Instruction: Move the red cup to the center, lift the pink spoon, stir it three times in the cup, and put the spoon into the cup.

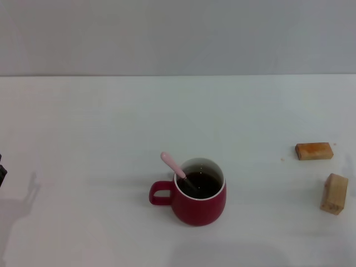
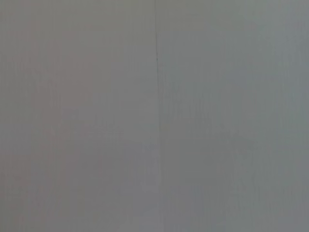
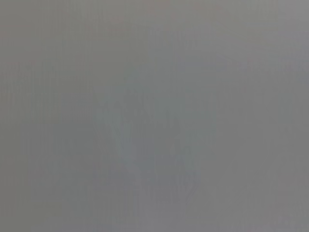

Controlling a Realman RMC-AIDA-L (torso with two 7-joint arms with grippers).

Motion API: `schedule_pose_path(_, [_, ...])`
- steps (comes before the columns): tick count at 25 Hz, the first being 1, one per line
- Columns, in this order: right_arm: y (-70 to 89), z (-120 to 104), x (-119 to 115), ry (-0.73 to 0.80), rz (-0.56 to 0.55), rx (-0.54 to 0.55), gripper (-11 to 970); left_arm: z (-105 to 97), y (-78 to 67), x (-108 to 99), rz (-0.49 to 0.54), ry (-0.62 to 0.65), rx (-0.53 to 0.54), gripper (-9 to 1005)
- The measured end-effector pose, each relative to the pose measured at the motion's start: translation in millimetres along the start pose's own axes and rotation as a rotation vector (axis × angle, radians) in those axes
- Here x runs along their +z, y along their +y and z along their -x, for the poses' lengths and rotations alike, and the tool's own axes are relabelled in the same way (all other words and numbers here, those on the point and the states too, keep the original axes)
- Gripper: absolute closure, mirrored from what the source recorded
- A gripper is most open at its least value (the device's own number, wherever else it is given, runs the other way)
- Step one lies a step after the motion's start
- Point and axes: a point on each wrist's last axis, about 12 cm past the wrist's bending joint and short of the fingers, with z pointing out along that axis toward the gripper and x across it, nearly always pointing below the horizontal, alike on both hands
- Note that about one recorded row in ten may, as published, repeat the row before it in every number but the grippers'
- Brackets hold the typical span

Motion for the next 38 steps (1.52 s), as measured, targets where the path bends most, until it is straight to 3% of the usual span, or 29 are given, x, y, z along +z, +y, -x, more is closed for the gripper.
schedule_pose_path(19, [-5.2, -1.3, -8.1, 0.017, -0.011, -0.011, 341, -2.1, -0.2, -1.1, 0.000, 0.019, -0.002, 146])
schedule_pose_path(38, [0.3, -2.9, -10.3, 0.028, 0.025, -0.013, 340, -3.5, -0.2, 3.1, 0.000, 0.030, -0.012, 147])
